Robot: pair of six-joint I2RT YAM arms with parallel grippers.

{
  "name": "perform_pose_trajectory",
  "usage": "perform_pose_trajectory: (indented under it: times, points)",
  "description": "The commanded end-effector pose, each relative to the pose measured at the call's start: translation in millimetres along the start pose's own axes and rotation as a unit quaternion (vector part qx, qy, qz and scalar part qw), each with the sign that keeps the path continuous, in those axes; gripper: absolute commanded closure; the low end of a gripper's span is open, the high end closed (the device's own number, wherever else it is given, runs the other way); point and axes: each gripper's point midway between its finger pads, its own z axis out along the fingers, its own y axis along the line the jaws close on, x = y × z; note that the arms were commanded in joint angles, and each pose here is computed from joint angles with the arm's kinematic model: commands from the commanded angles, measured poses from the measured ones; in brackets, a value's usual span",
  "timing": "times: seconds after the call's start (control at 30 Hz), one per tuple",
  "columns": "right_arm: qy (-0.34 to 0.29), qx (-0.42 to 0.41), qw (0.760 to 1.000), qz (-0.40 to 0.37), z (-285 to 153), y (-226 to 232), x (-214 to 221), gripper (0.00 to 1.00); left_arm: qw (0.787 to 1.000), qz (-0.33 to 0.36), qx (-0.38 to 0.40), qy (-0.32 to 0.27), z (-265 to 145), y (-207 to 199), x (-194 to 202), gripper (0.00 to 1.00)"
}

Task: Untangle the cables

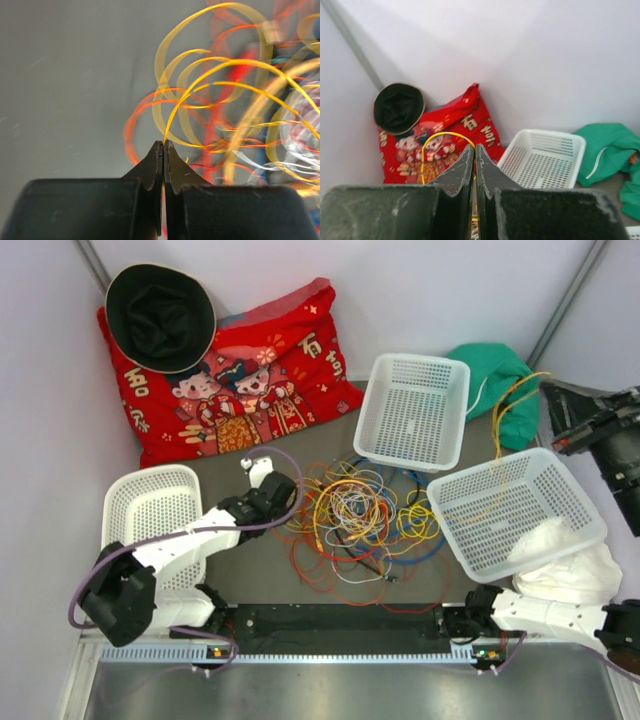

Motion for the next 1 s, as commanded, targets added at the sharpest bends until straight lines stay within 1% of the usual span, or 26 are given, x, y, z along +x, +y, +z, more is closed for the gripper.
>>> perform_pose_trajectory:
  times: [0.0, 0.07, 0.13, 0.2, 0.23, 0.3, 0.33, 0.37, 0.4, 0.5, 0.53, 0.57, 0.6, 0.63, 0.67, 0.77, 0.8, 0.87, 0.93, 0.97]
  points:
    - [-0.093, 0.085, 0.992, 0.012, -19.0, -45.1, -46.9, 1.00, 0.998, -0.028, -0.035, 0.039, 5.8, 36.5, 19.5, 1.00]
    - [-0.103, 0.106, 0.989, 0.011, -21.8, -53.5, -53.7, 1.00, 0.995, -0.053, -0.051, 0.067, 11.0, 55.5, 31.0, 1.00]
    - [-0.095, 0.122, 0.988, -0.009, -19.6, -57.4, -51.1, 1.00, 0.992, -0.077, -0.039, 0.094, 12.5, 57.7, 45.9, 1.00]
    - [-0.077, 0.130, 0.988, -0.028, -10.2, -53.2, -38.2, 1.00, 0.991, -0.087, -0.020, 0.099, 12.9, 52.8, 48.6, 1.00]
    - [-0.070, 0.132, 0.988, -0.035, -6.6, -51.3, -32.8, 1.00, 0.990, -0.090, 0.000, 0.108, 12.1, 45.3, 51.6, 0.95]
    - [-0.051, 0.135, 0.988, -0.055, 7.9, -42.2, -18.4, 1.00, 0.989, -0.087, 0.030, 0.119, 9.1, 33.1, 51.0, 0.66]
    - [-0.044, 0.136, 0.988, -0.063, 13.4, -38.5, -13.8, 1.00, 0.987, -0.083, 0.057, 0.125, 4.3, 20.4, 45.9, 0.47]
    - [-0.039, 0.135, 0.988, -0.068, 19.1, -34.0, -11.2, 1.00, 0.984, -0.084, 0.079, 0.133, -0.9, 11.2, 44.6, 0.08]
    - [-0.022, 0.132, 0.987, -0.083, 31.3, -24.5, -1.0, 1.00, 0.982, -0.084, 0.101, 0.135, -6.2, 3.0, 41.8, 0.01]
    - [-0.007, 0.123, 0.987, -0.099, 50.3, -8.9, 3.7, 1.00, 0.979, -0.088, 0.155, 0.103, -23.9, -14.1, 21.0, 0.01]
    - [0.010, 0.117, 0.987, -0.113, 67.5, 3.3, 17.6, 1.00, 0.978, -0.089, 0.165, 0.092, -28.9, -17.3, 14.8, 0.01]
    - [0.010, 0.110, 0.987, -0.114, 76.4, 6.2, 19.2, 1.00, 0.976, -0.091, 0.185, 0.073, -37.9, -21.6, 5.1, 0.01]
    - [0.008, 0.109, 0.989, -0.102, 83.2, 9.2, 17.7, 1.00, 0.975, -0.091, 0.192, 0.067, -41.9, -23.0, 2.1, 0.01]
    - [0.017, 0.110, 0.988, -0.108, 98.8, 14.9, 27.9, 1.00, 0.974, -0.091, 0.200, 0.061, -45.8, -24.8, -0.7, 0.01]
    - [0.014, 0.105, 0.989, -0.107, 107.8, 19.1, 28.7, 1.00, 0.972, -0.093, 0.210, 0.050, -52.1, -26.4, -6.0, 0.01]
    - [0.003, 0.123, 0.985, -0.123, 141.4, 18.7, 33.4, 1.00, 0.970, -0.096, 0.218, 0.044, -58.7, -26.6, -8.5, 0.01]
    - [-0.002, 0.144, 0.983, -0.114, 150.9, 4.6, 30.7, 1.00, 0.971, -0.095, 0.215, 0.043, -59.0, -24.6, -7.6, 0.01]
    - [0.005, 0.142, 0.984, -0.105, 174.5, 1.5, 41.1, 1.00, 0.972, -0.092, 0.211, 0.045, -59.2, -22.0, -5.5, 0.01]
    - [0.003, 0.166, 0.983, -0.073, 190.4, -15.8, 45.5, 1.00, 0.974, -0.089, 0.201, 0.053, -56.8, -16.7, 0.8, 0.01]
    - [0.017, 0.161, 0.985, -0.066, 204.5, -16.1, 58.0, 1.00, 0.975, -0.088, 0.199, 0.054, -56.3, -15.2, 2.5, 0.01]
